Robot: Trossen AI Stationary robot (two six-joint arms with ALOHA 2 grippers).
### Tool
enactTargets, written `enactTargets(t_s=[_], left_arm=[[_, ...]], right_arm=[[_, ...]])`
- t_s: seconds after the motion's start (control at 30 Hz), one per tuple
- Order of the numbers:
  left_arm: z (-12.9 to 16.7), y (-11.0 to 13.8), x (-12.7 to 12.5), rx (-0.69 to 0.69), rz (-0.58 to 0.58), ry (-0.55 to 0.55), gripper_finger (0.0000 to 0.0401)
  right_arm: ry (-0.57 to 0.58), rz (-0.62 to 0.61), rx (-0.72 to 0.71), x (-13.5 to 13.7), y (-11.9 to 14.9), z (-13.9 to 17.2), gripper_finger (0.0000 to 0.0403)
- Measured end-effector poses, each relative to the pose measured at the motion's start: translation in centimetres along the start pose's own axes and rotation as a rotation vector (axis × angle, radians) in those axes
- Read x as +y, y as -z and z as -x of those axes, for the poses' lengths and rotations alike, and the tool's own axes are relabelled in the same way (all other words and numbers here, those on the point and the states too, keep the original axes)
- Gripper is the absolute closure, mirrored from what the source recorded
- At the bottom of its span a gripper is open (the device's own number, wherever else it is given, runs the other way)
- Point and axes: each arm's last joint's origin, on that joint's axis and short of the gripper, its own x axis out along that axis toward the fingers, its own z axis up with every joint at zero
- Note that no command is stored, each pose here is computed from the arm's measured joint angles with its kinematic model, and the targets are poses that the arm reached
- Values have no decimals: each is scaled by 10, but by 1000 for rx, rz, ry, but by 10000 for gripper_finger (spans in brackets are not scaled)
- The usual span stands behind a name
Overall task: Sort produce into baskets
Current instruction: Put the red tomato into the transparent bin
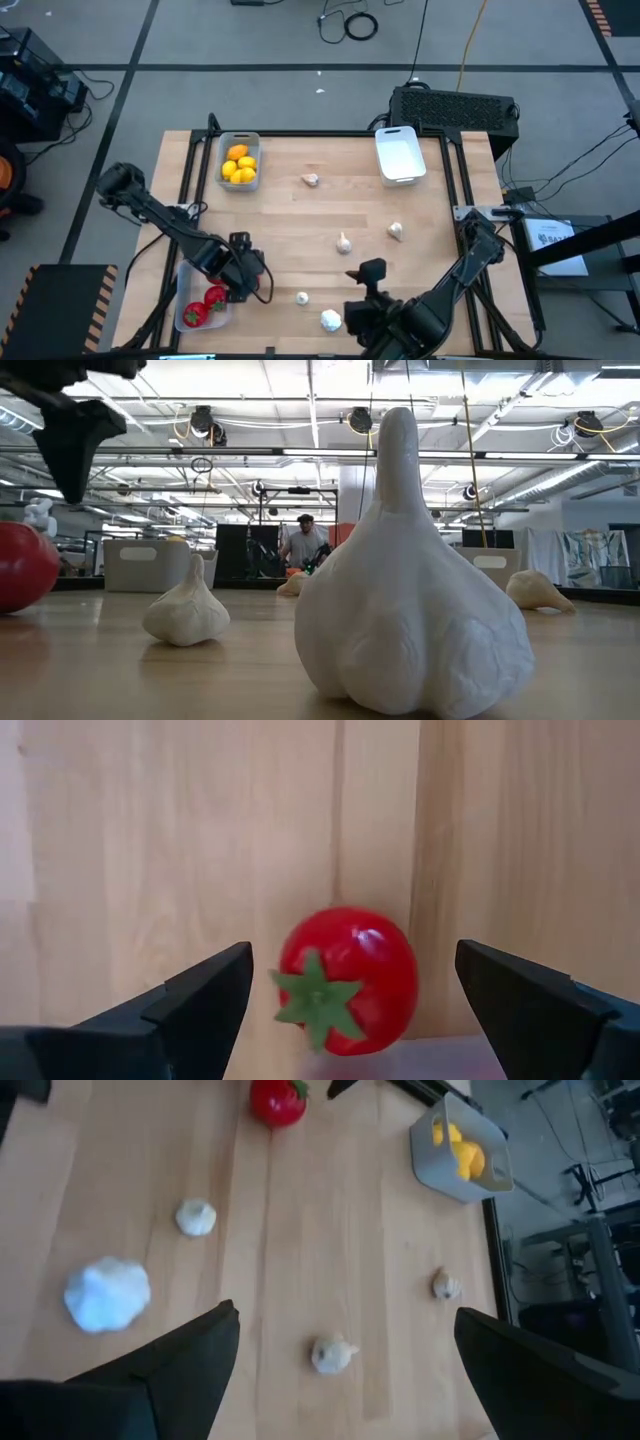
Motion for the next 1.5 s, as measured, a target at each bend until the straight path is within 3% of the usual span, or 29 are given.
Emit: enactTargets(t_s=[0.57,0.9,1.5], left_arm=[[-20,2,-3,115,-16,-49,49],[-32,11,1,146,6,-60,49],[-56,25,6,144,38,-26,49]], right_arm=[[31,89,41,26,-1,-34,46],[61,84,83,16,-7,-57,46],[61,77,86,15,-8,-59,46]])
